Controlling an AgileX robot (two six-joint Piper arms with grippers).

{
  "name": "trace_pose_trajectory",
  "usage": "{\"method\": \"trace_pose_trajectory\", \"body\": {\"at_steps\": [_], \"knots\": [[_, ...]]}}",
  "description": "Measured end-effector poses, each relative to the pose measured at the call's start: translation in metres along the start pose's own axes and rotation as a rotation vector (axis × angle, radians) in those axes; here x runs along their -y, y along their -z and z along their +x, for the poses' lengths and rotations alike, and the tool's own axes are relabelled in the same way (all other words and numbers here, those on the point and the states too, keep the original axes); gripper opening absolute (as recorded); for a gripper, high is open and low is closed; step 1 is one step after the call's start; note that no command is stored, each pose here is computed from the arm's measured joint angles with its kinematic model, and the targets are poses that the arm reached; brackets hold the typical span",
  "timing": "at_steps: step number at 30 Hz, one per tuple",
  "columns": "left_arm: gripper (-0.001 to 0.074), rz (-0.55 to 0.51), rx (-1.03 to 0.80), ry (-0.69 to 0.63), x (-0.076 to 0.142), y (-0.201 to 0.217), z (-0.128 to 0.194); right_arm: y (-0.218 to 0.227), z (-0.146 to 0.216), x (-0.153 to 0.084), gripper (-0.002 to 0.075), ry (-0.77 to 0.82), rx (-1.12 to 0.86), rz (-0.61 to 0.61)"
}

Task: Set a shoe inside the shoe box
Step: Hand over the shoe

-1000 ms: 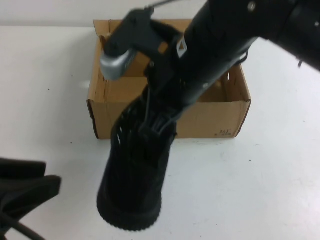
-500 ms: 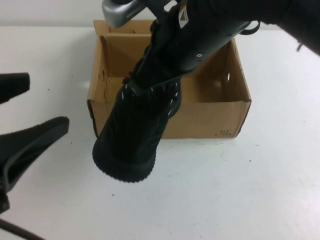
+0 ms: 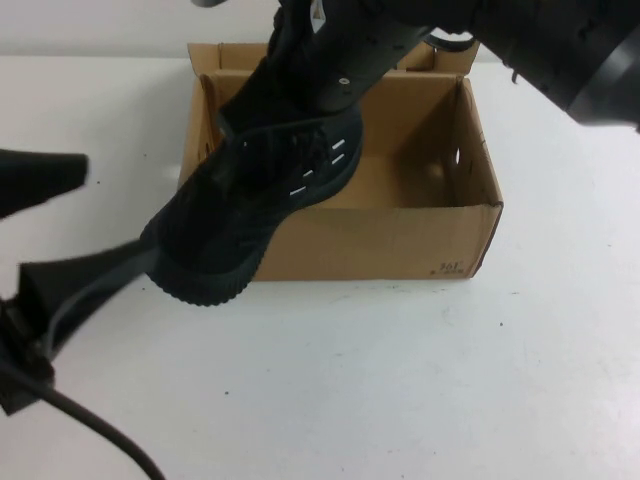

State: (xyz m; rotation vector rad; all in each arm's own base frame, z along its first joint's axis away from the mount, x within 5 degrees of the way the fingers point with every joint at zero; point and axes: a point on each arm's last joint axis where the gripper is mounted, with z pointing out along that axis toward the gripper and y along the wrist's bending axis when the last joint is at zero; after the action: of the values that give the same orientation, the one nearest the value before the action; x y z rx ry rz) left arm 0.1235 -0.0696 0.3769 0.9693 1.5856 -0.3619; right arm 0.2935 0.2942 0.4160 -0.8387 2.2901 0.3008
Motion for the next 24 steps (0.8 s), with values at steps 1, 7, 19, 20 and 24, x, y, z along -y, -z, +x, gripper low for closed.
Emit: {"method": "trace_pose_trajectory", "body": {"at_steps": [1, 7, 19, 20, 24], "knots": [[0.0497, 0.02, 0.003, 0.0, 0.001, -0.002, 0.0, -0.002, 0.0, 0.0, 0.0002, 0.003, -0.001, 0.0], [0.0497, 0.03, 0.006, -0.058, 0.005, -0.012, -0.003, -0.006, -0.001, -0.001, 0.0002, 0.006, 0.0, 0.0], [0.0497, 0.019, -0.036, -0.031, 0.001, -0.067, 0.005, -0.006, -0.006, -0.001, 0.0002, -0.042, 0.061, -0.008], [0.0497, 0.014, -0.039, -0.039, 0.001, -0.072, 0.006, -0.006, -0.006, -0.001, 0.0002, -0.044, 0.061, -0.01], [0.0497, -0.012, -0.057, -0.04, 0.002, -0.09, 0.01, -0.006, -0.006, -0.003, 0.0002, -0.05, 0.059, -0.024]]}}
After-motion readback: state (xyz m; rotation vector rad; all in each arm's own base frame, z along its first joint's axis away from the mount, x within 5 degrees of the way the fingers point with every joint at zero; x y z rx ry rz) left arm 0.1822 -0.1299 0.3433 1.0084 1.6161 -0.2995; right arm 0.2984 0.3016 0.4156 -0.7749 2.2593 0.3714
